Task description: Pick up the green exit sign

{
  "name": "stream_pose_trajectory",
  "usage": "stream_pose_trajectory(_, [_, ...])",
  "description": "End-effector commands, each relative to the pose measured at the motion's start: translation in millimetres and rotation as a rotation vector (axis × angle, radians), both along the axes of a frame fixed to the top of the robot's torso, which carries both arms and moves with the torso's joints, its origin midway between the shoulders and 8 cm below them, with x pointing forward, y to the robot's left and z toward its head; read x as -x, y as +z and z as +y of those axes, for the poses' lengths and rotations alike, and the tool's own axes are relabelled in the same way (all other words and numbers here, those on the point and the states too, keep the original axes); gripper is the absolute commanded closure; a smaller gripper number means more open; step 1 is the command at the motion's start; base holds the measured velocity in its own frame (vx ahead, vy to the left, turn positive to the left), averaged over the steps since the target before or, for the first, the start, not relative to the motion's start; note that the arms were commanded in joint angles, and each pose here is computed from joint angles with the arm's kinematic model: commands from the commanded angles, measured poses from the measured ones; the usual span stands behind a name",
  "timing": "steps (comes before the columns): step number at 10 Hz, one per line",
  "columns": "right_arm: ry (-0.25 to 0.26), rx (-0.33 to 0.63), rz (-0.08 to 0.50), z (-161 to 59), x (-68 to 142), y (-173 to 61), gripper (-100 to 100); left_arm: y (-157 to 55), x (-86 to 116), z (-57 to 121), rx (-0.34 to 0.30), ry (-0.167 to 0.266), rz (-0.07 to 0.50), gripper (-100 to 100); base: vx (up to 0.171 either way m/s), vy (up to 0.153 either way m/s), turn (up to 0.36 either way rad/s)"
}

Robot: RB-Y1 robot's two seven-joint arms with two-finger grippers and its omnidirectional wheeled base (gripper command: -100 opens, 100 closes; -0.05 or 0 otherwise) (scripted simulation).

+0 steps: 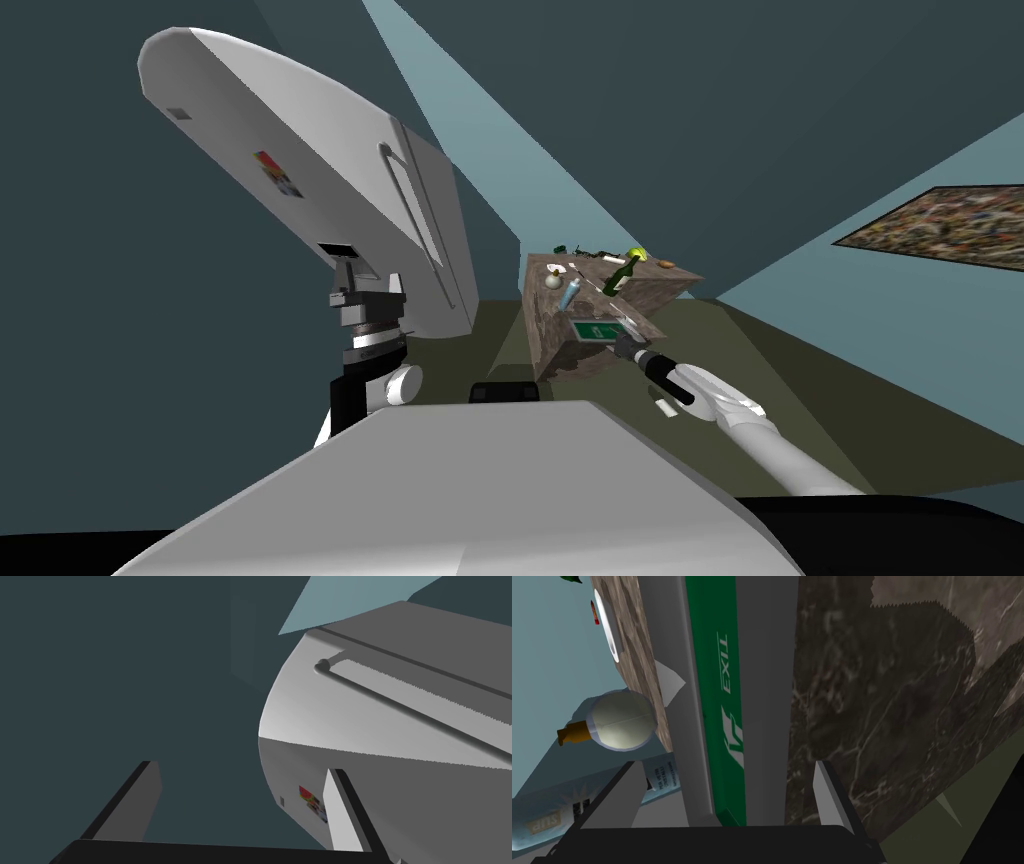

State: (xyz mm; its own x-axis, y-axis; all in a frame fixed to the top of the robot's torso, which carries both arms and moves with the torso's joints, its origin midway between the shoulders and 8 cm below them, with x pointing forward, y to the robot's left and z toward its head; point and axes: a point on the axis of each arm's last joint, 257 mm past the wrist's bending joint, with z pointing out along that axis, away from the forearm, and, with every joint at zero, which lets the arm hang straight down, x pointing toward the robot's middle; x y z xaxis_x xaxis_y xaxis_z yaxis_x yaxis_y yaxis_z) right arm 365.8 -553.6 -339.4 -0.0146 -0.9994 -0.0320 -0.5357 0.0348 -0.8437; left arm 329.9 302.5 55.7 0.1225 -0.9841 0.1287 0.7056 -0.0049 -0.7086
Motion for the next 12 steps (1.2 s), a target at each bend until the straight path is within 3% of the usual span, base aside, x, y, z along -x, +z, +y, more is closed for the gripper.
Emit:
stream_pose_trajectory(1, [-0.028, 0.016, -0.003, -10.2, -10.7, 4.5, -100, 0.0, 0.0, 0.0, 0.0, 0.0, 0.0, 0, -0.103, -0.016, 0.127])
stream_pose_trajectory(3, [-0.024, 0.012, 0.004, -6.3, -8.5, 1.6, -100, 0.0, 0.0, 0.0, 0.0, 0.0, 0.0, 0, -0.058, -0.006, 0.027])
stream_pose_trajectory(4, [-0.026, 0.013, 0.005, -6.9, -8.5, 1.1, 100, 0.0, 0.0, 0.0, 0.0, 0.0, 0.0, 0, -0.007, -0.001, -0.003])
stream_pose_trajectory(8, [-0.025, 0.015, 0.006, -6.9, -8.1, 0.9, 100, 0.0, 0.0, 0.0, 0.0, 0.0, 0.0, 0, -0.001, 0.0, -0.001])
stream_pose_trajectory(9, [-0.025, 0.014, 0.006, -6.8, -8.1, 0.7, 0, 0.0, 0.0, 0.0, 0.0, 0.0, 0.0, 0, 0.0, 0.0, 0.0])
stream_pose_trajectory(10, [-0.01, 0.005, 0.004, -2.0, -2.9, -1.1, 100, 0.0, 0.0, 0.0, 0.0, 0.0, 0.0, 0, 0.054, 0.016, -0.093])
stream_pose_trajectory(12, [0.007, -0.001, -0.001, 2.5, 2.8, -0.5, 100, -0.1, 0.1, 0.1, 0.0, 0.0, 0.0, 0, 0.113, 0.023, -0.104])
